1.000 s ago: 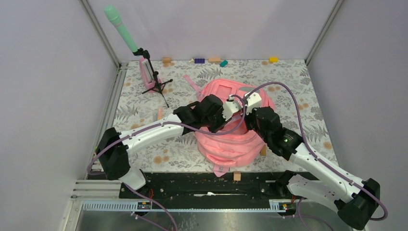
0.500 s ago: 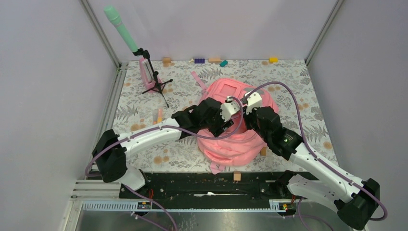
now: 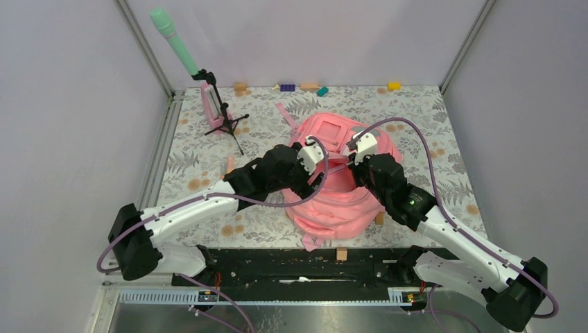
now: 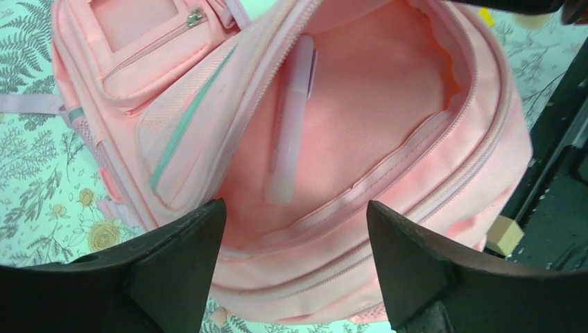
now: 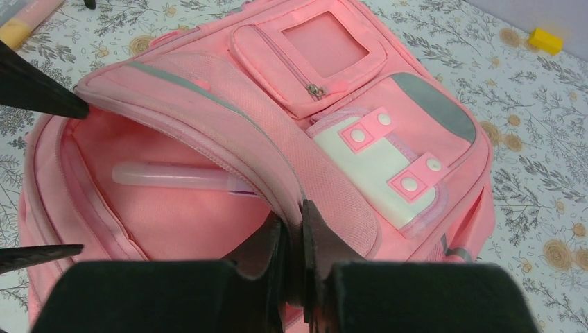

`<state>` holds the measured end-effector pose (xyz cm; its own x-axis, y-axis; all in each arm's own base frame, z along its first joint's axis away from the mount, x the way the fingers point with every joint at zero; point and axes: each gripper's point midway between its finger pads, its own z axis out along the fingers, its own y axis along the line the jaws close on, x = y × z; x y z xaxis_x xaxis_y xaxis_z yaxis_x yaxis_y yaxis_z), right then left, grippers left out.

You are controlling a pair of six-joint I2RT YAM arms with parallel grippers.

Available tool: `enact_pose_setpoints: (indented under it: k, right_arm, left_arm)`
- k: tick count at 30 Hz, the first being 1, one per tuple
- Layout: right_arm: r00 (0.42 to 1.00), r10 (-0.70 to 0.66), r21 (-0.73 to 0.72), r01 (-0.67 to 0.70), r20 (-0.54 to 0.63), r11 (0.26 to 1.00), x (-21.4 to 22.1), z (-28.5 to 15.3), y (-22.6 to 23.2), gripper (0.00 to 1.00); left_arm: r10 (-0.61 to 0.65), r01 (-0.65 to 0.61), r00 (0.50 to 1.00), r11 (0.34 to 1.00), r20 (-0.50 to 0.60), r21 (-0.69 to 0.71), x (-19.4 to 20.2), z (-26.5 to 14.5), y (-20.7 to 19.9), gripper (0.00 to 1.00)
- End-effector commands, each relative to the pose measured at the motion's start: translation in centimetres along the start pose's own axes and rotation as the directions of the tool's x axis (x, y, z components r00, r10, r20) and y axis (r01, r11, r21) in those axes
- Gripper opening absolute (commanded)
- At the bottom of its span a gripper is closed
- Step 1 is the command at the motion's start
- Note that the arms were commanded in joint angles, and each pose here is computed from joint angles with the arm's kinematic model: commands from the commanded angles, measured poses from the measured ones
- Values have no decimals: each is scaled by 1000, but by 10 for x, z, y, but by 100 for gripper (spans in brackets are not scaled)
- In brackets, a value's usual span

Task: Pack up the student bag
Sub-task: Place the stationery in the student bag, then pick up the stationery from the center of the board.

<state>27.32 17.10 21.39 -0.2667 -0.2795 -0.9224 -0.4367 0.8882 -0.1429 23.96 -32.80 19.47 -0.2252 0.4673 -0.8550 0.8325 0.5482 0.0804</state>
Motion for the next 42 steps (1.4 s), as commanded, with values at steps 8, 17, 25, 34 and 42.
enact_pose_setpoints:
  k: [8, 17, 25, 34, 42]
  right_arm:
    - [981, 76, 35, -84, 180, 996, -51, -12, -12, 0]
    - [983, 79, 7, -81, 169, 997, -49, -8, -6, 0]
    - [983, 79, 0, -80, 168, 997, -50, -7, -4, 0]
    - [982, 75, 10, -78, 171, 997, -50, -8, -6, 0]
    - [982, 76, 9, -79, 173, 997, -50, -9, -6, 0]
  left_arm:
    - [-307, 336, 939, 916, 155, -219, -1, -59, 70, 91]
    - [-560, 541, 824, 729, 90, -418, 79, -100, 142, 94]
    - [-740, 647, 664, 496, 108, -578, 148, -126, 203, 95]
    - [-811, 570, 583, 452, -49, -686, 229, -121, 230, 92]
    - [-819, 560, 560, 483, -122, -673, 244, -104, 234, 87]
